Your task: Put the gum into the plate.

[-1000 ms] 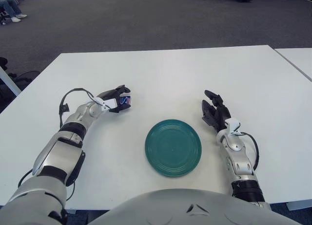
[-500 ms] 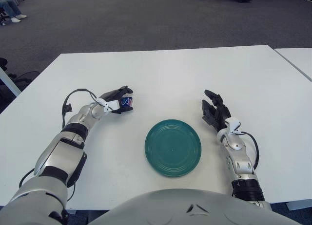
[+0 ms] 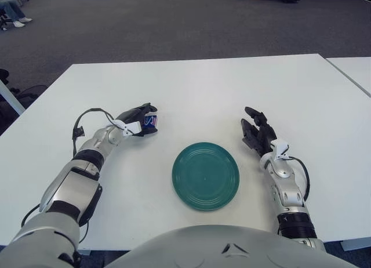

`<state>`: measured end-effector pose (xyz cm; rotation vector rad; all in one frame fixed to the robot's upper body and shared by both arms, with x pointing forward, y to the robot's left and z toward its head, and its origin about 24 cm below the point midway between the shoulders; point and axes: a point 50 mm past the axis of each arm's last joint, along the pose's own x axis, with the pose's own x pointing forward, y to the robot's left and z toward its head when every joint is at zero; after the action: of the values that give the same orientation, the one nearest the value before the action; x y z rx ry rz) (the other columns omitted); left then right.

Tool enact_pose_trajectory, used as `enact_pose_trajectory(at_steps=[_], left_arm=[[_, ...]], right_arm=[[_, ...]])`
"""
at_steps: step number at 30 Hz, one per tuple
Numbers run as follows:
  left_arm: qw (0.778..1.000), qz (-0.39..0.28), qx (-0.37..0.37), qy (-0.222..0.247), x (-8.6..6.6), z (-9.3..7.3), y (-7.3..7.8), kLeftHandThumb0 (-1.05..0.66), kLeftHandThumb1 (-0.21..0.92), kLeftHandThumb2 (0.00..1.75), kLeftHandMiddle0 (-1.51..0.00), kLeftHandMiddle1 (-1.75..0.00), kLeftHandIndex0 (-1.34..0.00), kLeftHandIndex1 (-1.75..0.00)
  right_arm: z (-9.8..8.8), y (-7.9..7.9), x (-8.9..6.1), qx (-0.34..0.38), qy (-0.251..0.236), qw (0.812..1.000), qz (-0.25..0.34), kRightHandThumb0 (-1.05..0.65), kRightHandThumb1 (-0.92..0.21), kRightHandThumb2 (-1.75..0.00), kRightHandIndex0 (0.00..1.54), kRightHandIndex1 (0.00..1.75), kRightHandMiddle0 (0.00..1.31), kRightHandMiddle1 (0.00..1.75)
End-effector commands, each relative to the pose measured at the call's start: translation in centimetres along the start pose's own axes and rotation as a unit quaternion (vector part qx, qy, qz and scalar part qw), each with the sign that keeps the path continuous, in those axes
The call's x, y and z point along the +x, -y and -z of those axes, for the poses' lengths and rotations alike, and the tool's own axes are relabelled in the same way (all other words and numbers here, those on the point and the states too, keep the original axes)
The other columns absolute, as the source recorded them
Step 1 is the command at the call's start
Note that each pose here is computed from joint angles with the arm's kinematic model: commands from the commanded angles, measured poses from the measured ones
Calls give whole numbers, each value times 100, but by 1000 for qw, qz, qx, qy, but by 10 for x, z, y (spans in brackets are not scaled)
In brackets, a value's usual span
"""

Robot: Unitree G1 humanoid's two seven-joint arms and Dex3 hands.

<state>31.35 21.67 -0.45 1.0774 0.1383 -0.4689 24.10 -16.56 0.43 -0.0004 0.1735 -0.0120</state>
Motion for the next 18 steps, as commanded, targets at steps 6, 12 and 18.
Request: enact_pose_trajectory(at_steps=[6, 12, 18], left_arm=[[998, 29, 19, -51, -19, 26, 26, -49, 61, 62, -43, -3, -20, -120], [997, 43, 22, -60, -24, 30, 38, -35, 43, 86, -46, -7, -22, -128], [994, 73, 31, -77, -36, 39, 59, -16, 32, 105, -31, -46, -23, -131]], right_arm=[[16, 8, -1, 2, -42, 999, 8, -57, -92, -73, 28, 0, 0, 51], [16, 12, 0, 3, -41, 999, 12, -56, -92, -72, 28, 0, 0, 51], [16, 16, 0, -1, -40, 999, 21, -55, -92, -72, 28, 0, 0, 52]])
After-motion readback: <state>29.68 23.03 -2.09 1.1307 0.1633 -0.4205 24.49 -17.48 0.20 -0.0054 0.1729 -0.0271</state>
